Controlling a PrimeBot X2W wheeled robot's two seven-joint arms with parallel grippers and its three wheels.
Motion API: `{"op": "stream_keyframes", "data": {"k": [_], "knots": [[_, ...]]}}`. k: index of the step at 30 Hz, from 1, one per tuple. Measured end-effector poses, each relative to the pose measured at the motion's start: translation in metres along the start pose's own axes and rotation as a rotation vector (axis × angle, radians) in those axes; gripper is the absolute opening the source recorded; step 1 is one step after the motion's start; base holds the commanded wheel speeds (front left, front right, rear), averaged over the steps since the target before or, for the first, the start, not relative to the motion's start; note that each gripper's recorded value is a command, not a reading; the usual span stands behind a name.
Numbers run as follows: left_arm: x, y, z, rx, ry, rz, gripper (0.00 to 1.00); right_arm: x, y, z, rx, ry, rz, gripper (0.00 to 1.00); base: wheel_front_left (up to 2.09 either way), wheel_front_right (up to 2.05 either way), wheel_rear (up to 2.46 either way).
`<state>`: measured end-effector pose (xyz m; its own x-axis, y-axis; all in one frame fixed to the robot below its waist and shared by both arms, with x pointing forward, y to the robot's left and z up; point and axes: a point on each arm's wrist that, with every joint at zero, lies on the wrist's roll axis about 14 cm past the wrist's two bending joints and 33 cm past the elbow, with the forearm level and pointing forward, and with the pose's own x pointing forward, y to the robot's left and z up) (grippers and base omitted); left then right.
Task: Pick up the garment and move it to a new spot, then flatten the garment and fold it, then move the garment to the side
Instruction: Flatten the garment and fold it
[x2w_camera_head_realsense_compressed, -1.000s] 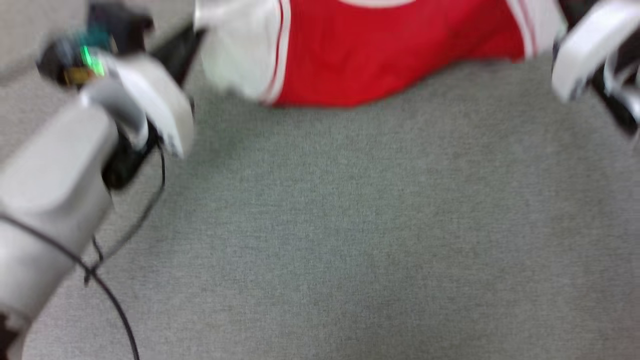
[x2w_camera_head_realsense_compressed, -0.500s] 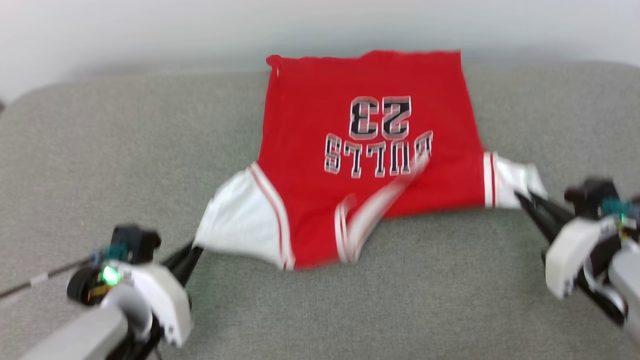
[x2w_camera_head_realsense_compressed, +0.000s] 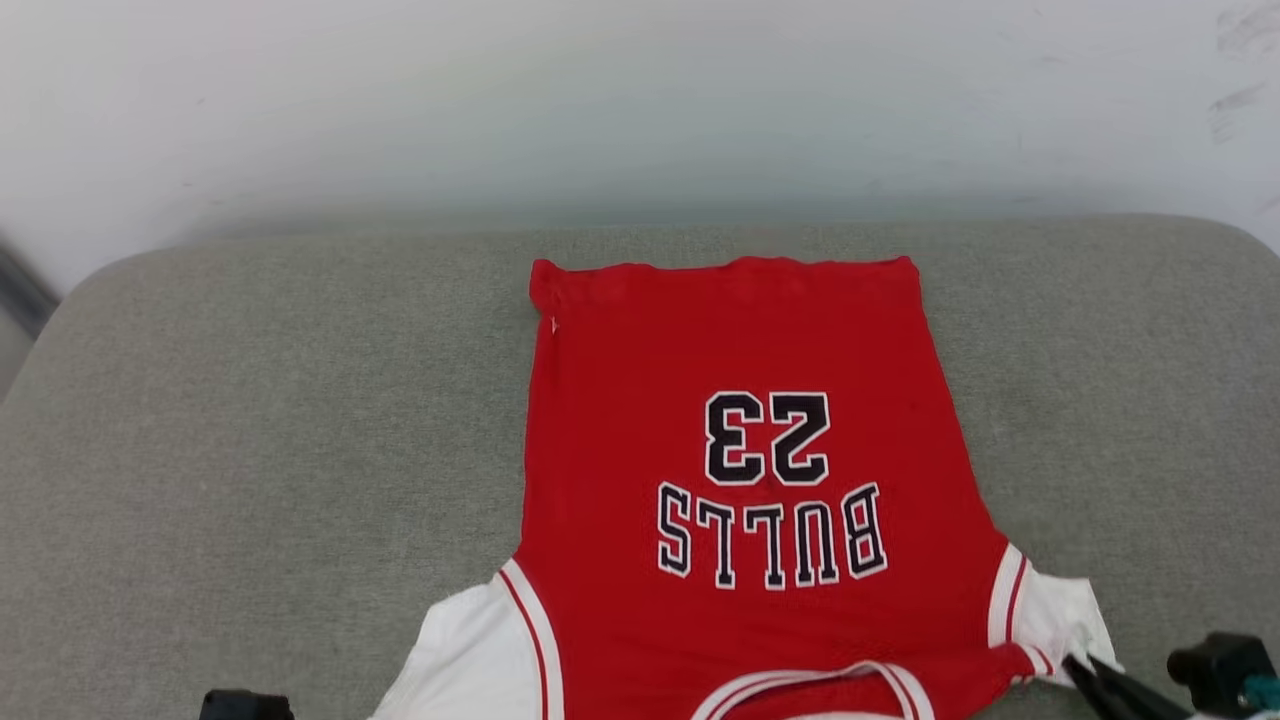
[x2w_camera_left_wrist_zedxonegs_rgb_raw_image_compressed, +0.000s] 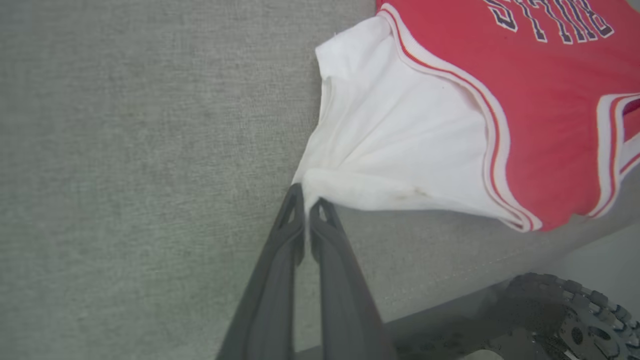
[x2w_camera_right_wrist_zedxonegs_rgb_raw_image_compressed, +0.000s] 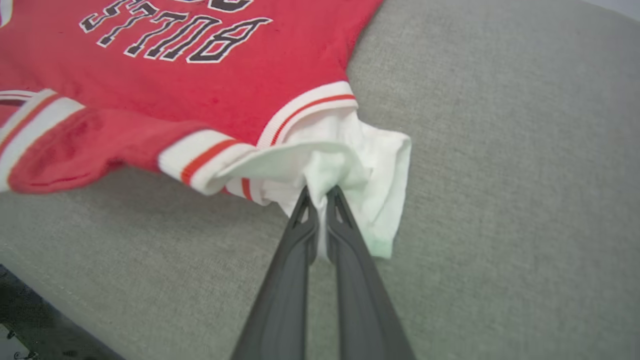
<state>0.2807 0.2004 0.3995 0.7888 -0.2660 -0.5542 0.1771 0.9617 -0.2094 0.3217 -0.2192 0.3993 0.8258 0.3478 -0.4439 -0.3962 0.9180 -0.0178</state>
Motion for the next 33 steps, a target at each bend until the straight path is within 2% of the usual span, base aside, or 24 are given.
{"op": "stream_keyframes", "data": {"k": [3,4,5,7,8,11,15,20,22,26,31,33], "knots": [[-0.003,-0.002,-0.002,-0.008,-0.003,0.004,0.00,-0.006,0.009,-0.011,0.022,0.028,0.008,0.00,0.00,0.00,0.00],[-0.003,-0.003,0.000,-0.007,-0.010,0.007,0.00,-0.006,0.011,-0.011,0.029,0.032,0.011,0.35,0.00,0.00,0.00],[-0.003,-0.005,0.001,-0.003,-0.017,0.004,0.00,-0.005,0.012,-0.009,0.026,0.029,0.012,1.00,0.00,0.00,0.00],[-0.002,-0.010,0.003,0.000,-0.027,-0.006,0.00,-0.002,0.008,0.003,0.015,0.001,0.001,1.00,0.00,0.00,0.00],[0.001,-0.014,0.014,0.016,-0.059,-0.013,0.00,0.002,0.000,0.025,-0.032,-0.051,-0.014,1.00,0.00,0.00,0.00],[0.003,-0.017,0.024,0.028,-0.087,-0.016,0.00,0.003,-0.019,0.060,-0.070,-0.127,-0.060,1.00,0.00,0.00,0.00],[0.005,-0.019,0.039,0.026,-0.136,-0.015,0.00,0.003,-0.044,0.127,-0.135,-0.269,-0.121,1.00,0.00,0.00,0.00],[0.010,-0.021,0.059,0.050,-0.193,-0.019,0.00,0.004,-0.066,0.228,-0.248,-0.447,-0.181,1.00,0.00,0.00,0.00],[0.014,-0.022,0.066,0.049,-0.210,-0.020,0.00,0.012,-0.071,0.257,-0.248,-0.493,-0.189,1.00,0.00,0.00,0.00],[0.023,-0.021,0.072,0.060,-0.221,-0.014,0.00,0.041,-0.082,0.300,-0.246,-0.502,-0.189,1.00,0.00,0.00,0.00],[0.039,-0.017,0.076,0.060,-0.225,-0.001,0.00,0.102,-0.100,0.310,-0.204,-0.335,-0.186,1.00,0.00,0.00,0.00],[0.046,-0.016,0.075,0.052,-0.216,0.003,0.00,0.130,-0.106,0.303,-0.179,-0.232,-0.182,1.00,0.00,0.00,0.00]]}}
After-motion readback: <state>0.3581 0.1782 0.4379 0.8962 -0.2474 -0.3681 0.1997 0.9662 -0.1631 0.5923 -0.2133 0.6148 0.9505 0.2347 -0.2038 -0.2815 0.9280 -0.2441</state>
